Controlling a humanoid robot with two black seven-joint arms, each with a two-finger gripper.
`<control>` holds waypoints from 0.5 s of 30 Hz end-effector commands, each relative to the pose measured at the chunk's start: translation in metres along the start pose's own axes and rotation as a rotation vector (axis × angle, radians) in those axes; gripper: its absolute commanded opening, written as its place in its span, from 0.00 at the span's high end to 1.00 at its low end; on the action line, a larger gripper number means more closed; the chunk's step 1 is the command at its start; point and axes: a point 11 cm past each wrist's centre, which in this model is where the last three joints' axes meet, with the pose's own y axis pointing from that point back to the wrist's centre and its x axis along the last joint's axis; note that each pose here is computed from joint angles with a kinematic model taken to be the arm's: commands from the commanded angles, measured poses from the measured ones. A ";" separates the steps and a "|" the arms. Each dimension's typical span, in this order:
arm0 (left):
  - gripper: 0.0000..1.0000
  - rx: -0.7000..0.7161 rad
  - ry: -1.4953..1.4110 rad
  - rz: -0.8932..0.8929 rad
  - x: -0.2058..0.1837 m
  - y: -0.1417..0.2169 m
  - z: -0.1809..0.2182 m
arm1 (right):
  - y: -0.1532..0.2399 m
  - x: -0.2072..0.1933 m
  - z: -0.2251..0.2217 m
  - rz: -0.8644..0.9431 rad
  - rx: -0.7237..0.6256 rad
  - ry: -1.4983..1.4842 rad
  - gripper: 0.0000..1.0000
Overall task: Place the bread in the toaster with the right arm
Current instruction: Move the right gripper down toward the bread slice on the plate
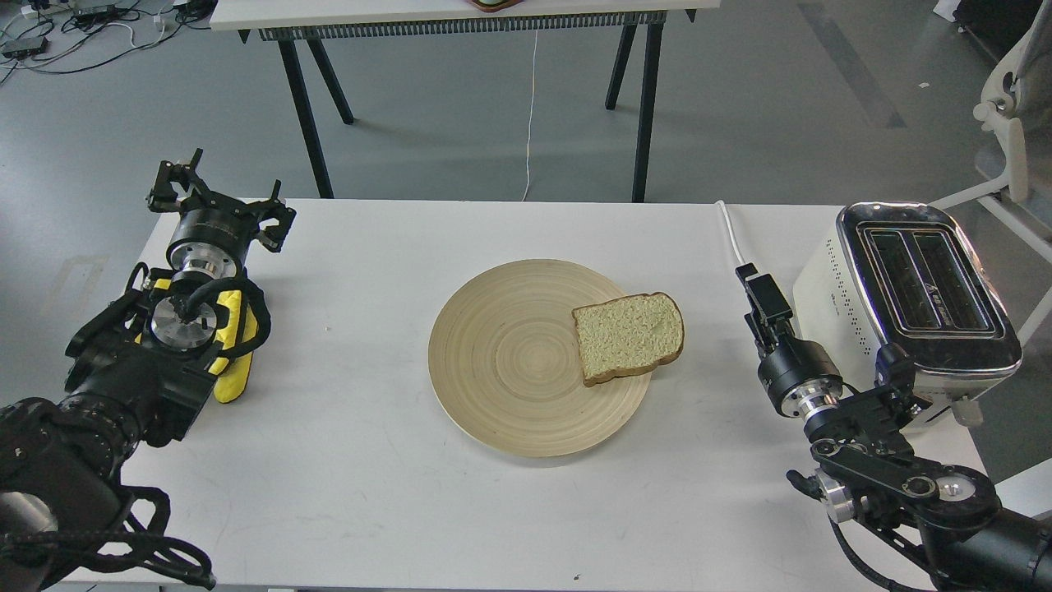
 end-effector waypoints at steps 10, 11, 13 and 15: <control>0.00 0.000 0.000 0.000 0.000 0.000 0.000 | -0.002 -0.065 0.006 -0.086 -0.019 -0.034 0.16; 0.00 0.000 0.000 0.000 0.000 0.000 0.000 | -0.002 -0.066 0.005 -0.089 -0.019 -0.035 0.19; 0.00 0.000 0.000 0.000 0.000 0.000 0.000 | -0.001 -0.073 0.006 -0.107 -0.020 -0.029 0.29; 0.00 0.000 0.000 0.000 0.000 0.000 0.000 | 0.001 -0.075 0.010 -0.118 -0.028 -0.014 0.40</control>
